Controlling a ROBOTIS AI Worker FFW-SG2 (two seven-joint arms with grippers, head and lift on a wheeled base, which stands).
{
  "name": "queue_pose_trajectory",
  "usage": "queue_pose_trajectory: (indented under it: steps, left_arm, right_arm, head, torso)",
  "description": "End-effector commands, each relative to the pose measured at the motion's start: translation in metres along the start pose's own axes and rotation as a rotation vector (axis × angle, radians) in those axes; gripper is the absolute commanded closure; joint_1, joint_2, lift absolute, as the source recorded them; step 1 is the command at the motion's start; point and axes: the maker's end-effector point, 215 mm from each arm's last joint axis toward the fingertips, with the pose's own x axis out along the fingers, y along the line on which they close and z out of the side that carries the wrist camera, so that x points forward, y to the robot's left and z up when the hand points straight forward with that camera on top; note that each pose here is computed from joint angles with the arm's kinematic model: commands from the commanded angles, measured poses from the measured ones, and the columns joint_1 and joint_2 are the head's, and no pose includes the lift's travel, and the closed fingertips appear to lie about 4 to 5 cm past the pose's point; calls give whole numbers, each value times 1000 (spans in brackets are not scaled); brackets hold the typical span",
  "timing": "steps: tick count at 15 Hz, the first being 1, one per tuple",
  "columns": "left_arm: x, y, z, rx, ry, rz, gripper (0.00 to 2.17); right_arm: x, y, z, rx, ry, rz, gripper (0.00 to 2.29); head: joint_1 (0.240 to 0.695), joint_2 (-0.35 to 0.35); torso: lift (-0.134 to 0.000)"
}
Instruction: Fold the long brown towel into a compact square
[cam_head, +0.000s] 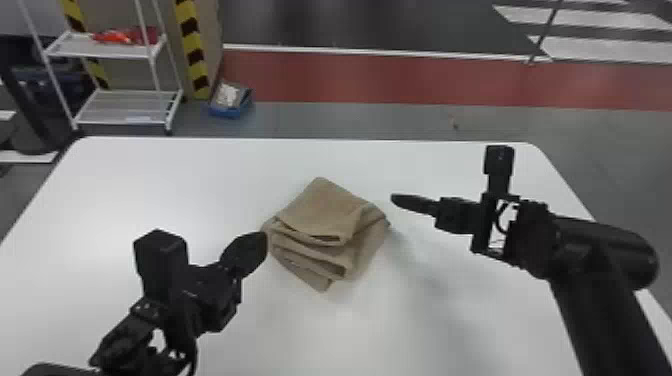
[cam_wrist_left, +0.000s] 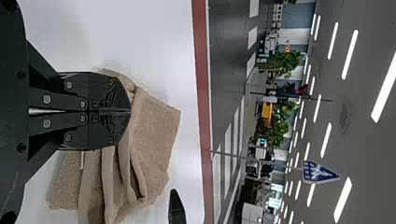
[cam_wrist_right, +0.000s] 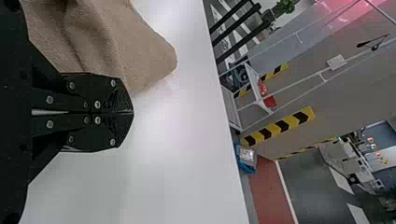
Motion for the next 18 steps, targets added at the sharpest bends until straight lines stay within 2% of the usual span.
queue_pose_trajectory:
  steps: [1,2,4,5,8,11,15,18]
  left_arm:
    - [-2,4,2,2,-4,6,1737]
    - [-2,3,2,2,-3,4,1737]
    - [4,8,4,7,-7,6,1737]
    - [9,11,8,8,-18,7,1737]
    - [9,21,24,-1,-77,22,1737]
    - [13,24,25,0,-80,27,1737]
    - [18,27,22,-3,-77,27,1737]
    - [19,28,25,-2,-86,32,1737]
  right_arm:
    - [6,-6,34,-40,-56,-9,1943]
    - [7,-8,42,-48,-54,-16,1943]
    - [-2,-4,23,23,-18,20,1943]
    - [-13,-1,20,28,-33,27,1943]
    - [-53,-13,-28,45,-44,-14,1943]
    - [-82,-16,-55,-5,-116,-49,1943]
    - [-74,12,-71,3,-115,13,1943]
    - [-45,35,-81,-2,-85,44,1943]
  head:
    - [695,-83]
    - [695,-81]
    - [695,-83]
    - [695,-83]
    - [695,-86]
    - [695,-109]
    - [695,-121]
    - [695,-87]
  torso:
    - [-125]
    - [-125]
    - [-125]
    - [-125]
    - [-125]
    - [-125]
    - [-125]
    - [-125]
